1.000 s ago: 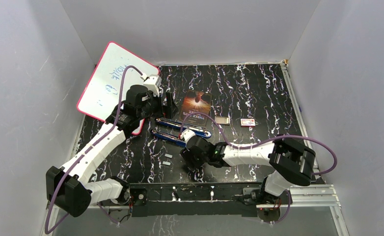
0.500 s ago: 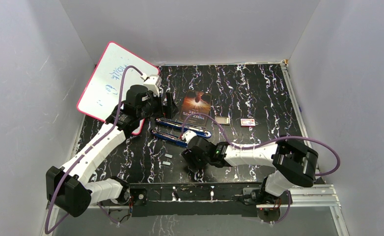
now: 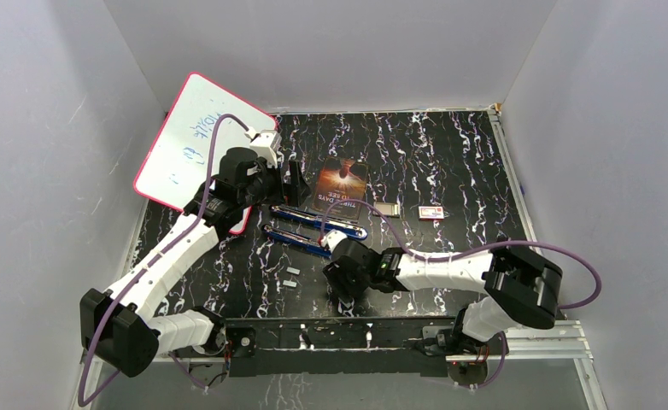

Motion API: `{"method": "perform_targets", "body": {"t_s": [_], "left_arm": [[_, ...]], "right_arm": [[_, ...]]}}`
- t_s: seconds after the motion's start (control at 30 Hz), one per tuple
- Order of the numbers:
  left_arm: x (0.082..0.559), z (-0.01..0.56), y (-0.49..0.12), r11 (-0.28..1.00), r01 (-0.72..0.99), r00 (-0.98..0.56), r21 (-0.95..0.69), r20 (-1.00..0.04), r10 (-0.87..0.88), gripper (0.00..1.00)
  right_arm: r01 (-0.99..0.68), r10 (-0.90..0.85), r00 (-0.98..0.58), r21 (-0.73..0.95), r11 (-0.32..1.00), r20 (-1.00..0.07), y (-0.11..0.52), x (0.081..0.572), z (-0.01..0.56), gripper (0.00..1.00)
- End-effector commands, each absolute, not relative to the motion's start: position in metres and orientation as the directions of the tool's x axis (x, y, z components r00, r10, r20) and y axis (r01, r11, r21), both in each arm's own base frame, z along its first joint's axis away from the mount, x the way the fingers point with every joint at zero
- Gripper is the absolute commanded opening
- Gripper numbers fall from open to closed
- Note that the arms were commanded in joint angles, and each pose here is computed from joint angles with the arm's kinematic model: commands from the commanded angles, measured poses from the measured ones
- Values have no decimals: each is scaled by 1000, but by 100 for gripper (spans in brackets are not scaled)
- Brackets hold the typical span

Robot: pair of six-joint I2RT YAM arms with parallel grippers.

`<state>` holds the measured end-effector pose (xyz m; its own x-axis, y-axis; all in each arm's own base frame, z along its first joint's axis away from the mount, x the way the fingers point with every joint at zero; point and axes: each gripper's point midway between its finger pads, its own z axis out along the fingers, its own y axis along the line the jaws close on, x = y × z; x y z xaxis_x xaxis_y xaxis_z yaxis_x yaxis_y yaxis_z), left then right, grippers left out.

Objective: Load the staples into the stapler

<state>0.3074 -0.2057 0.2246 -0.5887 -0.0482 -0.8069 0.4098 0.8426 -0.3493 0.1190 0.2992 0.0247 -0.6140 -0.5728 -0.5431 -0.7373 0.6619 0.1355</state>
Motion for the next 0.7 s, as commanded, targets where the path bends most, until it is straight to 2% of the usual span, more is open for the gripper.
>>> {"method": "perform_targets", "body": {"t_s": [0.0,0.5,0.67], "left_arm": [[308,231,-209,826,433,-572,-360,-819,-58,98],[309,229,-214,816,440,-579,-376,-813,-62,98],[309,227,-215,813,441,-581,-380,-811,-63,99]], "right_arm": [[-726,-595,-637,124,676,-490,279,110,22,59],[-729,-555,-625,156,667,-548,269,105,49,56],[-732,-573,-639,177,658,-512,262,95,47,57]]}}
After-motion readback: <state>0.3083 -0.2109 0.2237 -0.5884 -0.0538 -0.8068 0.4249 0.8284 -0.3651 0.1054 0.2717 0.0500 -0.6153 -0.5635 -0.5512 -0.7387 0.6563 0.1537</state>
